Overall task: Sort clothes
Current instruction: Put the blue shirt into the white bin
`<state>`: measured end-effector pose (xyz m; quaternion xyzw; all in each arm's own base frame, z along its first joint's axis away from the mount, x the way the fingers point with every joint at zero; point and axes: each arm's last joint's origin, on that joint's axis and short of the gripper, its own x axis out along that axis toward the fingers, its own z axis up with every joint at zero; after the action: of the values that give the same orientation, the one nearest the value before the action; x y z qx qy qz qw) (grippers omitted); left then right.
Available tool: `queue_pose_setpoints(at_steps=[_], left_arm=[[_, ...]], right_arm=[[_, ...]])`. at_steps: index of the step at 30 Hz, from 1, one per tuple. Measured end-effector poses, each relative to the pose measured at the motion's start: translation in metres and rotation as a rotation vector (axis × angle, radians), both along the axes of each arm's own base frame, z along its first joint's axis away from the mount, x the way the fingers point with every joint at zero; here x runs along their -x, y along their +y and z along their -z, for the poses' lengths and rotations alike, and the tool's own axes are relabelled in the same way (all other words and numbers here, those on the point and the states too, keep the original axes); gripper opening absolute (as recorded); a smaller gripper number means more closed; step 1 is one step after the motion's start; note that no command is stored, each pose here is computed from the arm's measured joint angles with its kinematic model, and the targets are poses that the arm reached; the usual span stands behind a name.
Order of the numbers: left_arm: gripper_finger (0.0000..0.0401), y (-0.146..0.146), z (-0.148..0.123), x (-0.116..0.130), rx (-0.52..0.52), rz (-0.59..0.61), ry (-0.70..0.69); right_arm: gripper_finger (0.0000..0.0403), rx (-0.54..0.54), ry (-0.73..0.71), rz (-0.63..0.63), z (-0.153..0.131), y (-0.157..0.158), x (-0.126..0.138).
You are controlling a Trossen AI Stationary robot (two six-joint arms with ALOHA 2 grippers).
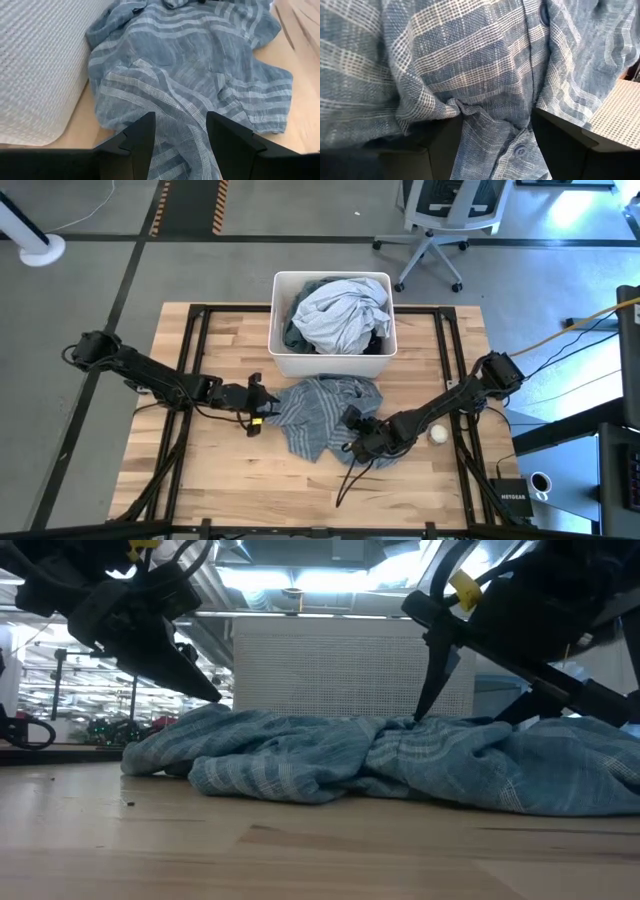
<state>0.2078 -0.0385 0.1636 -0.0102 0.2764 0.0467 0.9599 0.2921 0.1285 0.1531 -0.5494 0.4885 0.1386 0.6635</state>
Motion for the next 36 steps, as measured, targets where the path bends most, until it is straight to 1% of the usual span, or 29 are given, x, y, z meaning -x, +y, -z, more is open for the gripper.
queue_pose_setpoints(at_steps=[6, 12, 23, 27, 33, 36], left_arm=[[0.0171, -0.001, -0.001, 0.0, 0.027, 0.026, -0.005], [0.0171, -0.002, -0.003, -0.002, 0.031, 0.03, -0.032], [0.0171, -0.002, -0.003, -0.002, 0.018, 0.039, -0.029], [0.0171, -0.002, -0.002, -0.002, 0.033, 0.03, -0.029], [0.0171, -0.003, 0.008, -0.008, 0.013, 0.039, 0.0], [0.0171, -0.004, 0.011, -0.013, 0.015, 0.04, -0.02]], right_arm=[[0.0253, -0.003, -0.012, -0.012, -0.001, -0.001, -0.003], [0.0253, 0.003, -0.014, -0.017, -0.001, -0.001, -0.003], [0.0253, 0.009, -0.02, -0.019, -0.001, -0.001, -0.003], [0.0253, 0.025, -0.021, -0.035, -0.007, 0.001, -0.006], [0.0253, 0.065, -0.052, -0.094, -0.01, -0.002, -0.014], [0.0253, 0.096, -0.054, -0.078, -0.011, -0.008, -0.016]])
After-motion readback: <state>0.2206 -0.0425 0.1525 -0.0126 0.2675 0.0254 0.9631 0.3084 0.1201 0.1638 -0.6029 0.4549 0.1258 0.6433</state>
